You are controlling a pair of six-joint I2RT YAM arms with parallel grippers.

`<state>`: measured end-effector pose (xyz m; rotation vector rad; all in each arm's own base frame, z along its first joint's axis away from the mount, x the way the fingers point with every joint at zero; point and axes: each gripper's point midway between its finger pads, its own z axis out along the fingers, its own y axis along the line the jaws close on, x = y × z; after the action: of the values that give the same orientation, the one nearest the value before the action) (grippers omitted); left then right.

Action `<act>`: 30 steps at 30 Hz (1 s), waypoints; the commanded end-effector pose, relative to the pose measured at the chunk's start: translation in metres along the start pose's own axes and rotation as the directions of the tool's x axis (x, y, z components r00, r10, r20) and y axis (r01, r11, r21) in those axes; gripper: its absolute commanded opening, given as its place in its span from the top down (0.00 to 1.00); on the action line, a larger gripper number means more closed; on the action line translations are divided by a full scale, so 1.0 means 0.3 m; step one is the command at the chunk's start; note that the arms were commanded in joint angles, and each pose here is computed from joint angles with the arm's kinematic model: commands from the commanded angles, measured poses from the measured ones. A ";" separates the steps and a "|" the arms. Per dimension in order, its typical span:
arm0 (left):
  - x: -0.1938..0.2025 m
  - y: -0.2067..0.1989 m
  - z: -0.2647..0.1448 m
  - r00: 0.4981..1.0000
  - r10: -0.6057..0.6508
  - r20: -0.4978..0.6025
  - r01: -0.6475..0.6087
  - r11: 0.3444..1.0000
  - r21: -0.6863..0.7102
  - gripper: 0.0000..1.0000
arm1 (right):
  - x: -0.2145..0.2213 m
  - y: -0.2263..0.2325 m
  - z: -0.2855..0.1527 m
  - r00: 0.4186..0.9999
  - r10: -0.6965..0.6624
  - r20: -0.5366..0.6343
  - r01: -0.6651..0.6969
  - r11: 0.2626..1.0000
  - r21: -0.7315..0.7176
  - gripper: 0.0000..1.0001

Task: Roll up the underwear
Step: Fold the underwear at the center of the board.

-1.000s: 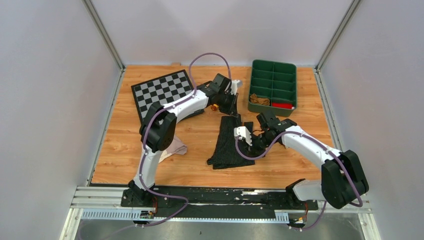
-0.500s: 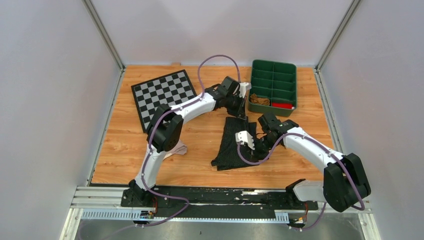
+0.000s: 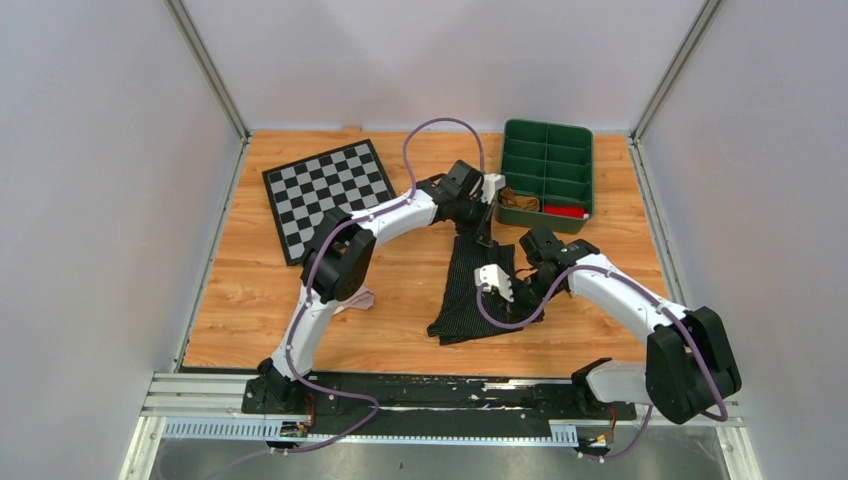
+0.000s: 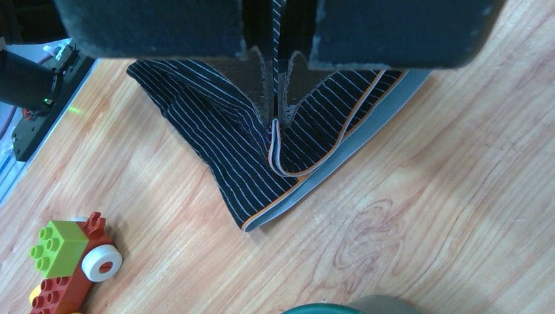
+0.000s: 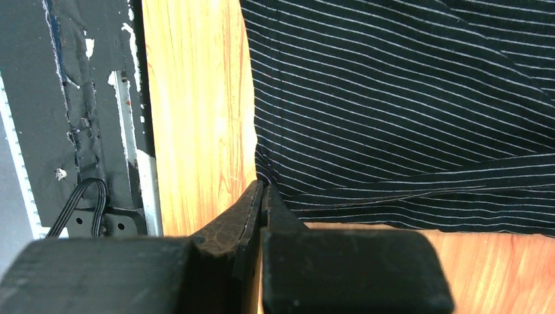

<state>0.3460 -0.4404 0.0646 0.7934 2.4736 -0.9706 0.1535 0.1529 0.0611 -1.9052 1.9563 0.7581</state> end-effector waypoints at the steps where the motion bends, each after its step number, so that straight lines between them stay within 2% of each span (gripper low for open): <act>1: -0.079 0.001 -0.064 0.997 0.049 0.054 -0.049 0.999 0.001 1.00 | -0.072 -0.029 -0.012 0.998 -0.003 0.065 0.003 1.000 -0.001 1.00; 9: -0.051 0.038 -0.080 0.999 0.036 0.034 -0.036 0.999 0.007 1.00 | -0.089 -0.069 -0.019 0.999 0.007 0.046 -0.007 1.000 -0.001 1.00; 15: -0.113 -0.085 -0.106 0.996 -0.027 0.090 0.015 0.991 0.133 1.00 | -0.092 -0.027 -0.066 0.999 0.014 0.034 -0.014 1.000 0.005 1.00; 22: -0.099 -0.169 -0.024 0.994 -0.068 0.080 0.050 0.979 0.199 1.00 | -0.014 0.020 -0.071 0.999 0.034 -0.018 -0.033 0.999 0.029 1.00; 30: -0.093 -0.172 0.077 0.993 -0.084 0.078 0.066 0.976 0.209 1.00 | 0.063 0.022 -0.070 0.994 0.095 -0.062 -0.093 0.995 0.039 1.00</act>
<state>0.3313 -0.4805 0.0866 0.7177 2.4190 -1.2354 0.1492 0.1327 0.0721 -1.8529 2.0773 0.7070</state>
